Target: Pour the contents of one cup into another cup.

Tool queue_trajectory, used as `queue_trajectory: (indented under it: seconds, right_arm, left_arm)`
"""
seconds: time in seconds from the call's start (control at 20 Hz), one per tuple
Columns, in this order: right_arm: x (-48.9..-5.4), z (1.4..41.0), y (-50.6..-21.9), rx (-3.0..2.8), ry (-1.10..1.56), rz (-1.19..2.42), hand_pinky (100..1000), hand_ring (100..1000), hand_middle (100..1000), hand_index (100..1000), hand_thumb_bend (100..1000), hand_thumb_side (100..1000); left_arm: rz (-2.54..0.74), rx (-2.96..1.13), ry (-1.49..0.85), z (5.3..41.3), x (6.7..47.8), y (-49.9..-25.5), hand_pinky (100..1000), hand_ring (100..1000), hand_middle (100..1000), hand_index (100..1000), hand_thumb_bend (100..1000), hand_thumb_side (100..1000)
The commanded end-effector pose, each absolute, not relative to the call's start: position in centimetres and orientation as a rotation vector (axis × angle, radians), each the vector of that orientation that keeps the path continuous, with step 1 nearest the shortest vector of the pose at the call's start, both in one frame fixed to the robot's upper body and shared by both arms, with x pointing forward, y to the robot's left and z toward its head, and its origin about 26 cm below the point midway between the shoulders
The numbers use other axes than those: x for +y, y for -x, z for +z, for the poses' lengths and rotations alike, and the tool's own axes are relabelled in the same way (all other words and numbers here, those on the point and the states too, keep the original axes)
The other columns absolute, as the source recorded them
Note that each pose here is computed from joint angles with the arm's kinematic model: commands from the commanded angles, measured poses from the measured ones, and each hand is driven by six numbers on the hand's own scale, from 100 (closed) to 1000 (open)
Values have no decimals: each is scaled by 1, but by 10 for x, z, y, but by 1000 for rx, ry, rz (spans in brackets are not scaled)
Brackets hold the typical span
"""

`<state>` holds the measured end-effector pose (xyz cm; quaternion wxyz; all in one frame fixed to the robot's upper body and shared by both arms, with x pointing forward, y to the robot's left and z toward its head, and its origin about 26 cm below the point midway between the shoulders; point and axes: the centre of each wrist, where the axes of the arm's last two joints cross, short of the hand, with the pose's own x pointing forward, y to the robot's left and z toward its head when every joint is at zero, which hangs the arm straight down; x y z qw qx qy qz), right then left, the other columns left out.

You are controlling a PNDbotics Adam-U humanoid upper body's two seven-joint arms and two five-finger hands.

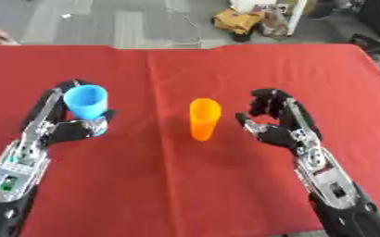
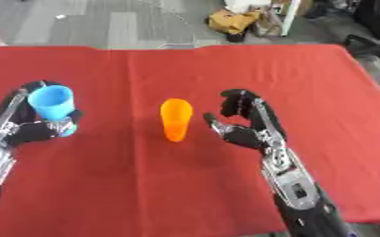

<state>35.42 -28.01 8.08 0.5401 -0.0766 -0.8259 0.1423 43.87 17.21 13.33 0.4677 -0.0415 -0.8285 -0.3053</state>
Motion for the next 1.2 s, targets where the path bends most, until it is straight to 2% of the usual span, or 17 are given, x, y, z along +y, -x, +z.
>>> queue_trajectory:
  seconds: [0.05, 0.35, 0.8, 1.2]
  right_arm:
    - [-288, 86, -359, -1967, 202, 411, 620, 587, 562, 726, 523, 100]
    - [-287, 80, -364, -1949, 181, 468, 634, 610, 583, 739, 572, 100]
    - [-282, 77, -372, -1949, 166, 537, 736, 767, 758, 807, 587, 100]
    - [-277, 74, -376, -1939, 152, 574, 757, 770, 756, 817, 590, 100]
  left_arm:
    - [-766, -2083, 111, 153, 172, -435, 442, 442, 495, 634, 494, 100]
    - [-767, -2087, 142, 153, 169, -428, 450, 445, 498, 636, 498, 100]
    - [-759, -2086, 179, 150, 163, -424, 481, 447, 500, 636, 505, 100]
    - [-765, -2084, 189, 150, 162, -423, 489, 448, 500, 636, 509, 100]
